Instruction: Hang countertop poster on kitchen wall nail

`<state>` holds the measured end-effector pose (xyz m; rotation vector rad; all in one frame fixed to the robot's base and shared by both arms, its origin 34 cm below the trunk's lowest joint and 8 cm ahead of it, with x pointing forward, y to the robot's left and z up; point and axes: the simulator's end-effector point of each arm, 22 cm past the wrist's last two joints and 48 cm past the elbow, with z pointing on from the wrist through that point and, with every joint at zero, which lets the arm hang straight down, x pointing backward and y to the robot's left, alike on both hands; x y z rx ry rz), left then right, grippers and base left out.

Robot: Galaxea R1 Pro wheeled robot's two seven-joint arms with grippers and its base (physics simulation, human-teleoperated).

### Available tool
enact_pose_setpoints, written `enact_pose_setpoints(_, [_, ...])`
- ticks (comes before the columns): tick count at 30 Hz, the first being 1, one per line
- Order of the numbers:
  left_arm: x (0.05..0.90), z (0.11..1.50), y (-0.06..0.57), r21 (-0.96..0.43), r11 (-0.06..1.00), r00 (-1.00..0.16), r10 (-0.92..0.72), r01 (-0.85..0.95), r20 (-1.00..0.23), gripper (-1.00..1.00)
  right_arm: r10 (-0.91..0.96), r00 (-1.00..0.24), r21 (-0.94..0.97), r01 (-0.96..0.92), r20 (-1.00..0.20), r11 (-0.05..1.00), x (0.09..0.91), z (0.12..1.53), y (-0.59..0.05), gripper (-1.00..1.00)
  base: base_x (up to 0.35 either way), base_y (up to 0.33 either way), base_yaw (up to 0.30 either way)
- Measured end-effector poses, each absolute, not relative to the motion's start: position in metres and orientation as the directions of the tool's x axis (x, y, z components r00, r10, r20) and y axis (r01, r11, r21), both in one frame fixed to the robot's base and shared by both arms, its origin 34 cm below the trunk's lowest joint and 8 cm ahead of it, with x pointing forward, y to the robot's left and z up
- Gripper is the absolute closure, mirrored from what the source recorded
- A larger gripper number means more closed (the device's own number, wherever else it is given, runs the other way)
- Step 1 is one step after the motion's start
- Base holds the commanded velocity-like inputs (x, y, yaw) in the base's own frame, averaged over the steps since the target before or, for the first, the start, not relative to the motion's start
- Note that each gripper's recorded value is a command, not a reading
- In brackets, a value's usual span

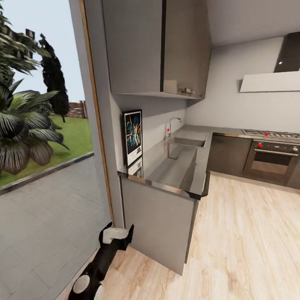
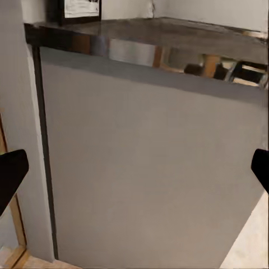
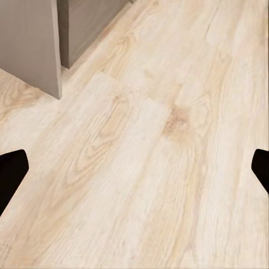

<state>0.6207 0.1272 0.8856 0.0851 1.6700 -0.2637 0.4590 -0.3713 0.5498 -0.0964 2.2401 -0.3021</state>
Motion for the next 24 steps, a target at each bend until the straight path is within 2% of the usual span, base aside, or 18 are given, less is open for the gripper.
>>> enact_pose_setpoints(2, [0.648,0.928,0.122,-0.131,0.964,-0.074,-0.117,0.231,-0.99,-1.0,-0.173,-0.603,-0.251,0.046,-0.779,0.967,0.464,0.558,-0.377,-1.0,0.0,0.0,0.0])
enact_pose_setpoints(3, [0.677,0.955,0.116,-0.135,0.959,-0.083,-0.118,0.251,-0.99,-1.0,-0.182,-0.538,-0.256,0.065,-0.823,0.965,0.474,0.574,-0.387,-1.0,0.0,0.0,0.0])
enact_pose_setpoints(4, [0.707,1.009,0.114,-0.117,0.956,-0.005,-0.12,0.268,-0.993,-1.0,-0.184,-0.518,-0.255,0.069,-0.835,0.964,0.476,0.579,-0.389,-1.0,0.0,0.0,0.0])
enact_pose_setpoints(6, [0.731,1.01,0.107,-0.139,0.949,-0.053,-0.129,0.284,-0.99,-1.0,-0.173,-0.454,-0.244,0.101,-0.874,0.964,0.483,0.594,-0.395,-1.0,0.0,0.0,0.0])
enact_pose_setpoints(7, [0.771,0.993,0.095,-0.192,0.935,-0.164,-0.148,0.299,-0.975,-1.0,-0.132,-0.275,-0.194,0.212,-0.952,0.958,0.486,0.633,-0.409,-1.0,0.0,0.0,0.0])
enact_pose_setpoints(8, [0.8,1.043,0.091,-0.172,0.931,-0.109,-0.144,0.321,-0.984,-1.0,-0.126,-0.233,-0.182,0.235,-0.964,0.955,0.484,0.642,-0.412,-1.0,0.0,0.0,0.0])
enact_pose_setpoints(15, [0.807,1.073,0.076,-0.149,0.911,-0.018,-0.154,0.384,-0.988,-1.0,-0.104,-0.209,-0.164,0.299,-0.973,0.94,0.482,0.648,-0.426,-1.0,0.0,0.0,0.0])
enact_pose_setpoints(24, [0.805,1.078,0.066,-0.127,0.904,0.004,-0.141,0.408,-0.99,-1.0,-0.094,-0.299,-0.211,0.39,-0.95,0.896,0.543,0.675,-0.473,-1.0,0.0,0.0,0.0])
